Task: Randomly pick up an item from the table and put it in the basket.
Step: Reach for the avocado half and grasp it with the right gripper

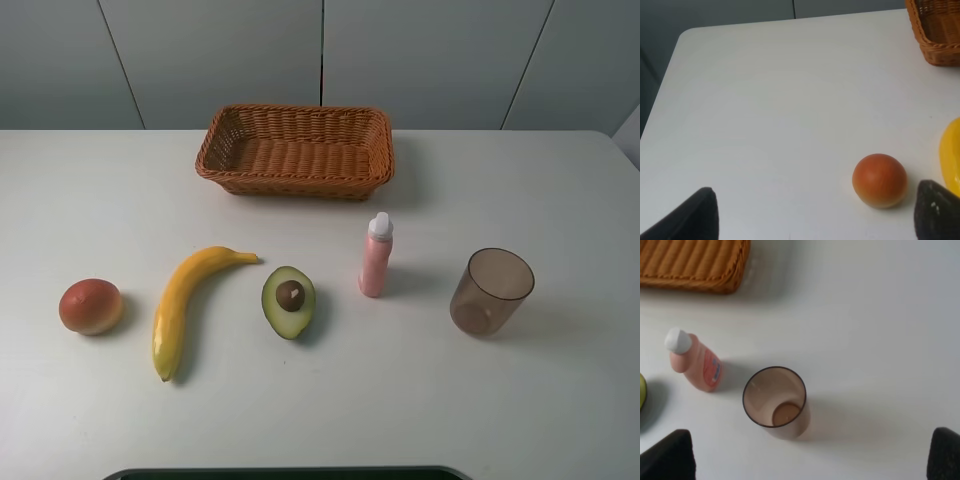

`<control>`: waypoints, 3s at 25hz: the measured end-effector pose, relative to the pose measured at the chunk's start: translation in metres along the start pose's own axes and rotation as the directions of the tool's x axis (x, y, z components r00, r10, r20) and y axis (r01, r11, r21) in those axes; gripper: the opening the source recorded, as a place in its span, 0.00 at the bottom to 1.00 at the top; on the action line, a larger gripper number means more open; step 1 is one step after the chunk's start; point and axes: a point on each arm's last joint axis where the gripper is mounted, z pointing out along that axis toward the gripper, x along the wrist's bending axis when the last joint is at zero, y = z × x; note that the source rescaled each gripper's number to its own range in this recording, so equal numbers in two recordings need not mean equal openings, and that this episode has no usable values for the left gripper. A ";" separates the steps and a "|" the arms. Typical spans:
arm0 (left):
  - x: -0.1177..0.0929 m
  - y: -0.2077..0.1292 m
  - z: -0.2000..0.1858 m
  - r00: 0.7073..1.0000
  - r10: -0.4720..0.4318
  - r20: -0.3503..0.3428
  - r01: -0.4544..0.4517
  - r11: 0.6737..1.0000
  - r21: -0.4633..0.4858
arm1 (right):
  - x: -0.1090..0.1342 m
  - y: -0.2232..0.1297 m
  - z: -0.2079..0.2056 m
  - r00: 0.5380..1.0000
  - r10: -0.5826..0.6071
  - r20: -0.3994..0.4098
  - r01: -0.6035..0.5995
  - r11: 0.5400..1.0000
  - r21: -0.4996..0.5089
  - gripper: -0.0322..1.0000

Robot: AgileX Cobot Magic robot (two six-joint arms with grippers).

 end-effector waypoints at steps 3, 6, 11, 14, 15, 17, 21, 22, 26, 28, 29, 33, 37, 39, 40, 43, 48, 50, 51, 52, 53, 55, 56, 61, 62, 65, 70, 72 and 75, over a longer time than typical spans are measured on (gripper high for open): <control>0.000 0.000 0.000 1.000 0.000 0.000 0.000 1.000 0.000 | 0.004 0.019 0.019 0.997 0.000 -0.078 0.005 0.999 0.054 1.00; 0.000 0.000 0.000 1.000 0.000 0.000 0.000 1.000 0.000 | 0.008 0.031 0.036 0.990 -0.004 -0.140 0.019 0.994 0.103 1.00; 0.000 0.000 0.000 1.000 0.000 0.000 0.000 1.000 0.000 | 0.029 0.042 0.061 0.967 -0.109 -0.230 0.140 0.983 0.121 1.00; 0.000 0.000 0.000 1.000 0.000 0.000 0.000 1.000 0.000 | 0.048 0.044 0.073 0.945 -0.171 -0.279 0.209 0.971 0.116 1.00; 0.000 0.000 0.000 1.000 0.000 0.000 0.000 1.000 0.000 | 0.055 0.043 0.078 0.936 -0.194 -0.295 0.238 0.963 0.123 1.00; 0.000 0.000 0.000 1.000 0.000 0.000 0.000 1.000 0.000 | 0.070 0.041 0.087 0.916 -0.241 -0.321 0.294 0.947 0.128 1.00; 0.000 0.000 0.000 1.000 0.000 0.000 0.000 1.000 0.000 | 0.105 0.035 0.107 0.880 -0.301 -0.367 0.378 0.912 0.159 1.00; 0.000 0.000 0.000 1.000 0.000 0.000 0.000 1.000 0.000 | 0.114 0.032 0.114 0.874 -0.307 -0.376 0.393 0.903 0.176 1.00; 0.000 0.000 0.000 1.000 0.000 0.000 0.000 1.000 0.000 | 0.145 0.028 0.139 0.860 -0.320 -0.398 0.430 0.873 0.228 1.00; 0.000 0.000 0.000 1.000 0.000 0.000 0.000 1.000 0.000 | 0.159 0.026 0.149 0.859 -0.314 -0.405 0.435 0.864 0.254 1.00; 0.000 0.000 0.000 1.000 0.000 0.000 0.000 1.000 0.000 | 0.166 0.026 0.155 0.859 -0.311 -0.406 0.437 0.859 0.267 1.00; 0.000 0.000 0.000 1.000 0.000 0.000 0.000 1.000 0.000 | 0.188 0.029 0.181 0.865 -0.301 -0.402 0.438 0.843 0.312 1.00; 0.000 0.000 0.000 1.000 0.000 0.000 0.000 1.000 0.000 | 0.206 0.032 0.206 0.879 -0.265 -0.395 0.412 0.839 0.354 1.00; 0.000 0.000 0.000 1.000 0.000 0.000 0.000 1.000 0.000 | 0.213 0.031 0.216 0.889 -0.241 -0.390 0.393 0.838 0.379 1.00; 0.000 0.000 0.000 1.000 0.000 0.000 0.000 1.000 0.000 | 0.215 0.031 0.222 0.895 -0.224 -0.385 0.380 0.836 0.396 1.00; 0.000 0.000 0.000 1.000 0.000 0.000 0.000 1.000 0.000 | 0.220 0.026 0.237 0.920 -0.180 -0.348 0.333 0.826 0.454 1.00; 0.000 0.000 0.000 1.000 0.000 0.000 0.000 1.000 0.000 | 0.220 0.011 0.259 0.950 -0.133 -0.281 0.272 0.794 0.543 1.00; 0.000 0.000 0.000 1.000 0.000 0.000 0.000 1.000 0.000 | 0.220 0.007 0.265 0.954 -0.132 -0.270 0.266 0.785 0.559 1.00; 0.000 0.000 0.000 1.000 0.000 0.000 0.000 1.000 0.000 | 0.220 0.004 0.267 0.955 -0.132 -0.264 0.264 0.779 0.568 1.00; 0.000 0.000 0.000 1.000 0.000 0.000 0.000 1.000 0.000 | 0.219 0.003 0.270 0.956 -0.132 -0.260 0.263 0.775 0.574 1.00; 0.000 0.000 0.000 1.000 0.000 0.000 0.000 1.000 0.000 | 0.219 0.000 0.273 0.957 -0.134 -0.256 0.263 0.771 0.580 1.00; 0.000 0.000 0.000 1.000 0.000 0.000 0.000 1.000 0.000 | 0.219 -0.003 0.278 0.959 -0.134 -0.250 0.260 0.767 0.587 1.00; 0.000 0.000 0.000 1.000 0.000 0.000 0.000 1.000 0.000 | 0.219 -0.003 0.280 0.959 -0.132 -0.249 0.258 0.769 0.585 1.00; 0.000 0.000 0.000 1.000 0.000 0.000 0.000 1.000 0.000 | 0.220 -0.009 0.289 0.962 -0.125 -0.242 0.248 0.768 0.591 1.00; 0.000 0.000 0.000 1.000 0.000 0.000 0.000 1.000 0.000 | 0.220 -0.010 0.292 0.963 -0.125 -0.239 0.247 0.765 0.594 1.00; 0.000 0.000 0.000 1.000 0.000 0.000 0.000 1.000 0.000 | 0.222 -0.012 0.297 0.965 -0.119 -0.236 0.241 0.761 0.602 1.00; 0.000 0.000 0.000 1.000 0.000 0.000 0.000 1.000 0.000 | 0.229 -0.009 0.303 0.965 -0.110 -0.239 0.237 0.758 0.608 1.00; 0.000 0.000 0.000 1.000 0.000 0.000 0.000 1.000 0.000 | 0.231 -0.009 0.306 0.966 -0.110 -0.236 0.236 0.749 0.619 1.00; 0.000 0.000 0.000 1.000 0.000 0.000 0.000 1.000 0.000 | 0.230 -0.014 0.311 0.967 -0.118 -0.224 0.238 0.726 0.645 1.00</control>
